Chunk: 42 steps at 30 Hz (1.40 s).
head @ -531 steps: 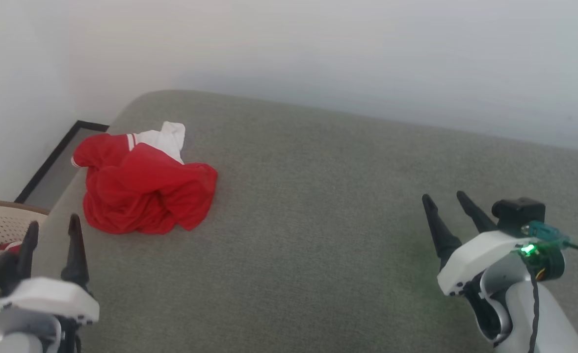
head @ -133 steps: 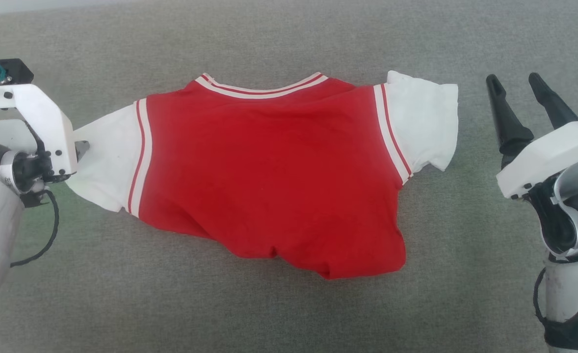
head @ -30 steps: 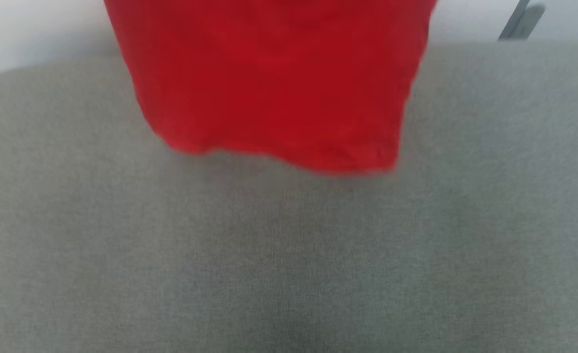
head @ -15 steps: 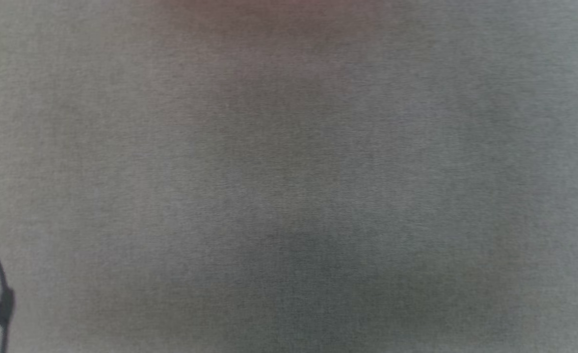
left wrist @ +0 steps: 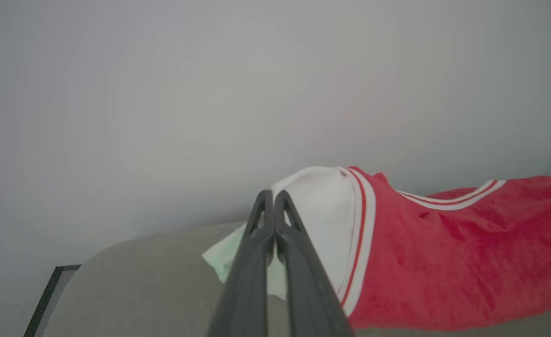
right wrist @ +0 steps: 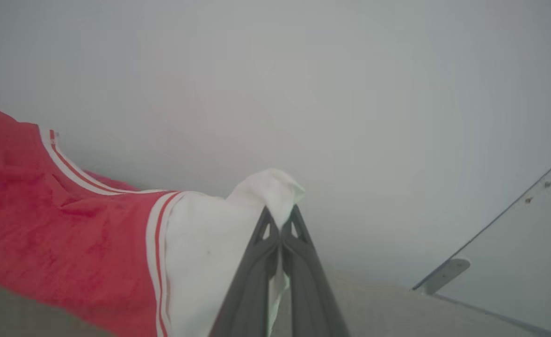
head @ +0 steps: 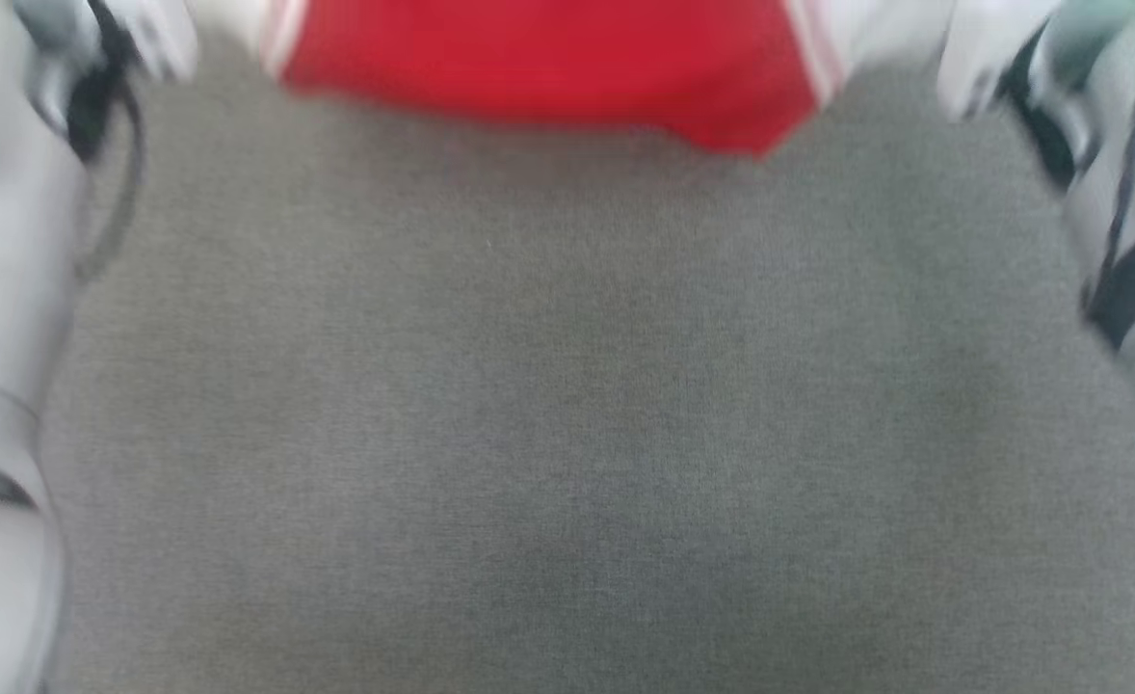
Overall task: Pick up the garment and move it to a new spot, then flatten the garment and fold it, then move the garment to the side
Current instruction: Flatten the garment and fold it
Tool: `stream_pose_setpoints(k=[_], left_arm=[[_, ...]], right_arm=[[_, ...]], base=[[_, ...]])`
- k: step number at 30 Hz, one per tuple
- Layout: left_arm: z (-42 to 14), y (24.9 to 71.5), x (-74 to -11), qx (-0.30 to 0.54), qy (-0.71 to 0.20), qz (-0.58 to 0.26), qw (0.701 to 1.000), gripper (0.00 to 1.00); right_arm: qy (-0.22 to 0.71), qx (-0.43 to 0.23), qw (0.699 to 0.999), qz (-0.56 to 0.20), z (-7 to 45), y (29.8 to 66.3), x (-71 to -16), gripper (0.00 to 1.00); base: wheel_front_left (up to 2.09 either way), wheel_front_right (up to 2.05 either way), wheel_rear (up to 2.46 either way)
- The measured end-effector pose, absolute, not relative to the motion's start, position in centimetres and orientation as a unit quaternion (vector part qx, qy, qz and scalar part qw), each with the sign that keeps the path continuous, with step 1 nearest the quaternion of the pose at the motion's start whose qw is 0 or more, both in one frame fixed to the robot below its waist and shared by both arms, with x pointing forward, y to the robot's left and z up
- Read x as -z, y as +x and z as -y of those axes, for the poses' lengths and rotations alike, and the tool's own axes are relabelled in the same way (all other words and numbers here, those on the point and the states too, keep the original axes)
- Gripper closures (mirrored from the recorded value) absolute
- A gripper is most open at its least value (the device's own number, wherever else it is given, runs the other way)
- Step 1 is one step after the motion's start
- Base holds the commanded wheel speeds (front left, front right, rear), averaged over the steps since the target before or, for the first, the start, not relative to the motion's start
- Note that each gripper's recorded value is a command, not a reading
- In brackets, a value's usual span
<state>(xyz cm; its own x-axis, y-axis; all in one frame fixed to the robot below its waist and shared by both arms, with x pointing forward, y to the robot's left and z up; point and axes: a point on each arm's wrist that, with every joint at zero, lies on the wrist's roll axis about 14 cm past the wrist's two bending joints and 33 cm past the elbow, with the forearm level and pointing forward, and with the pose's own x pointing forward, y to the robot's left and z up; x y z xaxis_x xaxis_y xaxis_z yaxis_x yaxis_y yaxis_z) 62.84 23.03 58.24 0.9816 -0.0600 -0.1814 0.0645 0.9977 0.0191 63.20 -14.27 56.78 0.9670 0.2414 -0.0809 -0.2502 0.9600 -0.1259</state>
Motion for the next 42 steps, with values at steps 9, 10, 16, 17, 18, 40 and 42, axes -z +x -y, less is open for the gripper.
stream_pose_setpoints(k=[9,10,16,17,18,40,42], left_arm=[[-24.2,53.7,-48.4,0.042,-0.007,-0.259,0.965,1.00],[-24.4,52.6,-47.6,0.042,-0.012,-0.270,0.962,1.00],[-25.0,46.7,-42.9,0.043,-0.040,-0.331,0.942,1.00],[-25.3,45.7,-42.2,0.039,-0.040,-0.342,0.938,1.00],[-25.6,44.7,-41.5,0.035,-0.045,-0.355,0.933,1.00],[-24.2,30.4,-37.8,0.001,-0.055,-0.541,0.839,1.00],[-23.9,30.3,-37.9,0.000,-0.058,-0.540,0.839,1.00]], right_arm=[[-0.024,-0.171,0.973,-0.156,14.5,55.7,-51.1,1.00],[-0.020,-0.174,0.970,-0.170,14.9,54.8,-50.6,1.00],[-0.005,-0.189,0.949,-0.254,16.7,49.5,-47.2,1.00],[-0.001,-0.188,0.944,-0.271,17.2,48.6,-46.4,1.00],[0.004,-0.190,0.939,-0.286,17.3,47.6,-45.7,1.00],[0.038,-0.189,0.829,-0.525,19.6,32.3,-39.0,1.00],[0.044,-0.186,0.831,-0.523,19.3,32.2,-39.0,1.00]], base=[[0.00,0.00,0.00],[0.00,0.00,0.00],[0.00,0.00,0.00],[0.00,0.00,0.00],[0.00,0.00,0.00],[0.00,0.00,0.00],[0.00,0.00,0.00]])
